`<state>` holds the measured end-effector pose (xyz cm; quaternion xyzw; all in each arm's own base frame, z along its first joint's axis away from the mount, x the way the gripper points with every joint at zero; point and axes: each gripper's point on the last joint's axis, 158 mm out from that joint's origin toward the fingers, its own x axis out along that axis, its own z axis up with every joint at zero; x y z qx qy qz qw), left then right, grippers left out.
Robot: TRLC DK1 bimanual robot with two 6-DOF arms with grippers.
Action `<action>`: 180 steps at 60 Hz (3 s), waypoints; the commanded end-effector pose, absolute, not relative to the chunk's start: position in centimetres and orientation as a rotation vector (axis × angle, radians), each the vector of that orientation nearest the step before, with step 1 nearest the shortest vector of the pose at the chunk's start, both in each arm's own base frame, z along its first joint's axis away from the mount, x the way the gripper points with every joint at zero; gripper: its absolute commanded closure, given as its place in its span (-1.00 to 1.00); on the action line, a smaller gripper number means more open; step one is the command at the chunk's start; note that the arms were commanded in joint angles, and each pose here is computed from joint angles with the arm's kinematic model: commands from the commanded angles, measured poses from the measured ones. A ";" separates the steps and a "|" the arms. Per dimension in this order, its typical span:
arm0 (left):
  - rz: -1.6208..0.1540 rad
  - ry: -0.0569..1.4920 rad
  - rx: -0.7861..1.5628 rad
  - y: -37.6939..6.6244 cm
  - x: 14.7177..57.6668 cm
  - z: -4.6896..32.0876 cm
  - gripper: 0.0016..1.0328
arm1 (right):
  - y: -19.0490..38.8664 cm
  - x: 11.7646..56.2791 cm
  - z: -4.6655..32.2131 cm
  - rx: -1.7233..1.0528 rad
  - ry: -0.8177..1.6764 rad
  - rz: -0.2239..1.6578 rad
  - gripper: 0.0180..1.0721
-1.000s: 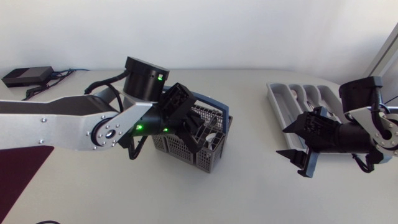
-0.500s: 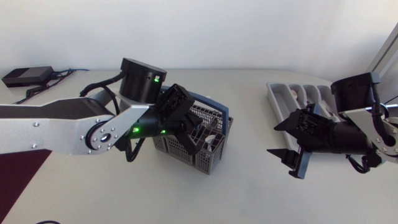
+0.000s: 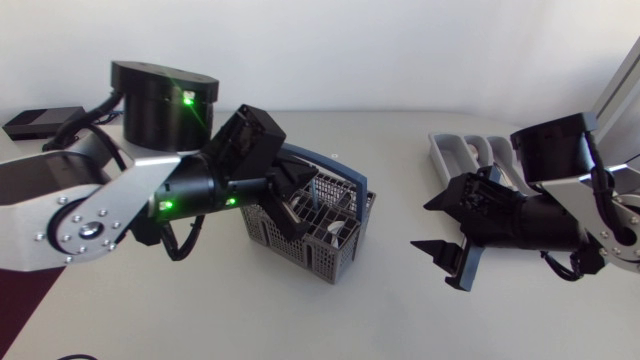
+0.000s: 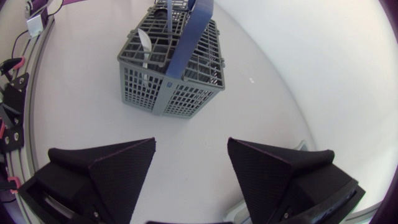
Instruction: Transfer all utensils from the basket to the drawer tray.
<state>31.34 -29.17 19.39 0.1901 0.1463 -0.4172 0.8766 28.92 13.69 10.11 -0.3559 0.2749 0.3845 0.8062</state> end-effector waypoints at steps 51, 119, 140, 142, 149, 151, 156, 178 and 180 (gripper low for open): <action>-1.069 0.425 0.038 -28.4 28.3 29.4 0.93 | 24.9 26.4 19.7 -0.426 0.471 1.068 -0.63; -1.144 0.498 -0.045 -28.5 28.4 29.1 0.82 | 28.2 25.7 18.3 -0.329 0.603 1.182 0.89; -1.121 0.428 -0.045 -27.7 29.1 31.9 -0.28 | 27.7 24.3 17.3 -0.344 0.647 1.207 0.89; -1.112 0.415 -0.046 -27.5 29.3 32.4 -0.35 | 27.5 24.2 17.3 -0.346 0.647 1.205 0.89; -1.065 0.377 -0.066 -26.1 30.5 34.1 -0.45 | 26.5 23.6 17.2 -0.354 0.648 1.197 0.89; -1.055 0.366 -0.070 -25.7 30.7 34.5 -0.48 | 26.1 23.6 17.3 -0.351 0.645 1.191 0.89; -1.030 0.346 -0.073 -24.8 31.3 35.2 -0.56 | 25.2 23.5 17.2 -0.346 0.647 1.180 0.89; -0.881 0.357 -0.053 -19.7 34.6 32.8 -0.55 | 14.0 29.4 17.8 -0.232 0.643 0.893 0.89; -0.876 0.370 -0.045 -19.4 34.7 32.0 -0.55 | 12.7 30.1 17.5 -0.216 0.651 0.862 0.89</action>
